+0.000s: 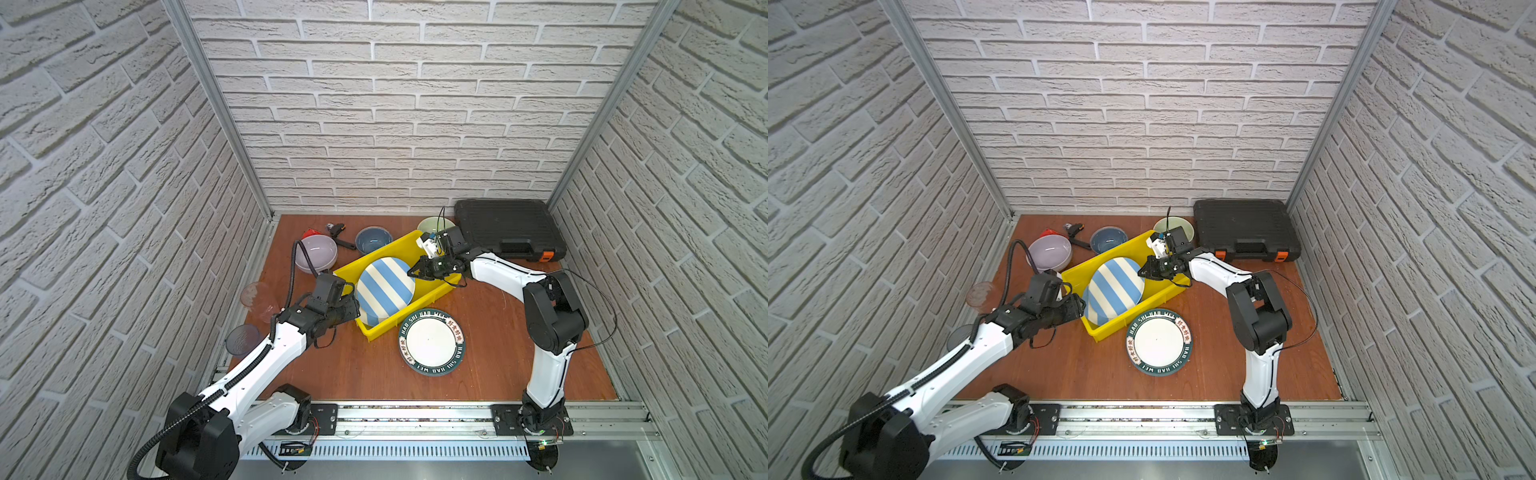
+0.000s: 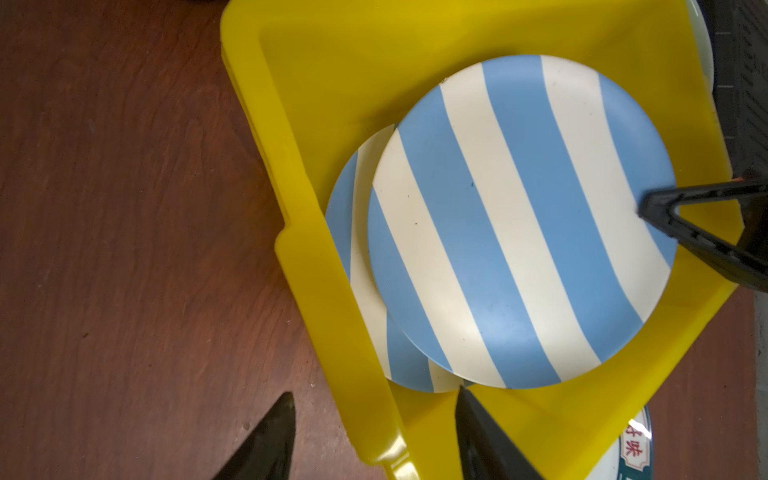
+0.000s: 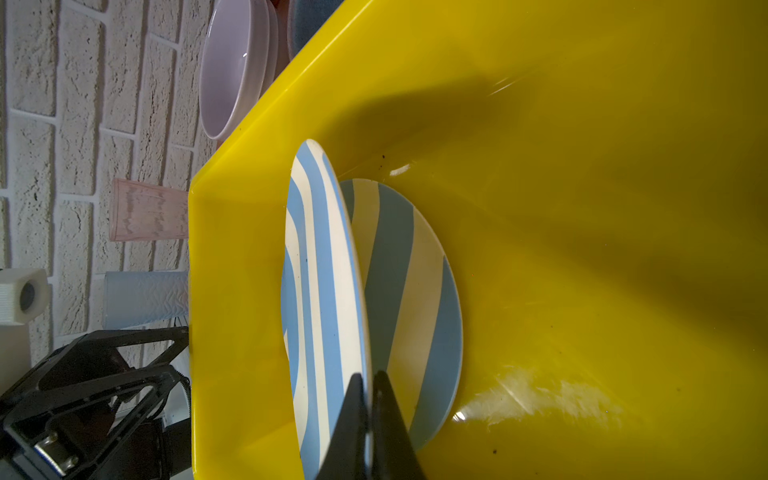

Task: Place the mixed dishes into the plastic bin
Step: 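Carry the plate over the bin and lower it beside the first plate, then lay the striped plate flat onto the first plate with the right gripper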

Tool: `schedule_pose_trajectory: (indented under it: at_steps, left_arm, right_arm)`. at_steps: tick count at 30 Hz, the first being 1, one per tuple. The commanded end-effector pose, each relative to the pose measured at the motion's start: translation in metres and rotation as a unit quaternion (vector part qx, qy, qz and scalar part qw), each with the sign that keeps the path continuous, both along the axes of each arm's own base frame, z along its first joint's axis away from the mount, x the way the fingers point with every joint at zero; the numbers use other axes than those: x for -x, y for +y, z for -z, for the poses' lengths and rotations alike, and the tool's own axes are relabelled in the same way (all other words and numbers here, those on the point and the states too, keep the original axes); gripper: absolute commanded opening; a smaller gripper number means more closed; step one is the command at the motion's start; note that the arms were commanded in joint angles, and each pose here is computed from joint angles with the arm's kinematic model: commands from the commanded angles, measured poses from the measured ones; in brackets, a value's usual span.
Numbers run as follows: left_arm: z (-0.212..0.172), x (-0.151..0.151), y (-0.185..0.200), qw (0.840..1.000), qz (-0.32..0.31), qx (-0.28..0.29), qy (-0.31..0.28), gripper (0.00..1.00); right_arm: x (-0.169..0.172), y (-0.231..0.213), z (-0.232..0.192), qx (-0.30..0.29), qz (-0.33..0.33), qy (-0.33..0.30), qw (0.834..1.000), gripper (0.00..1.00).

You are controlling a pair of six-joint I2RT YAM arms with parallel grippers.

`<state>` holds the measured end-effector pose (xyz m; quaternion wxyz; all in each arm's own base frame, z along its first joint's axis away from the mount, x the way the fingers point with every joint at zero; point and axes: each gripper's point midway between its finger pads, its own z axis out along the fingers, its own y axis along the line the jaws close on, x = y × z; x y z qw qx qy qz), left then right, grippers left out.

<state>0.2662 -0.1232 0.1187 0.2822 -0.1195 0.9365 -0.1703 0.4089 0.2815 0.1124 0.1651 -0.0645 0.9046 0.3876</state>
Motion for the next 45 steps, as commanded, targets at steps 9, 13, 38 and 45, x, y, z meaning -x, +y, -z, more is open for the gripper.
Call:
schedule_pose_trajectory:
  at_steps: [9,13,38,45]
  left_arm:
    - [0.003,-0.006,-0.002,1.000,0.003,0.002,-0.007,0.62]
    - [0.004,-0.005,-0.001,1.000,0.002,0.002,-0.006,0.62]
    - [0.004,0.001,0.001,1.000,0.006,0.005,-0.010,0.63]
    - [0.004,0.003,0.001,1.000,0.007,0.004,-0.010,0.63]
  right_arm:
    - [-0.007,0.020,-0.011,-0.024,-0.027,-0.018,0.999,0.07]
    - [-0.006,0.020,-0.010,-0.023,-0.028,-0.017,0.999,0.08]
    - [-0.003,0.013,0.038,0.056,-0.040,0.026,0.997,0.31]
    - [-0.002,0.014,0.041,0.078,-0.043,0.023,0.996,0.35]
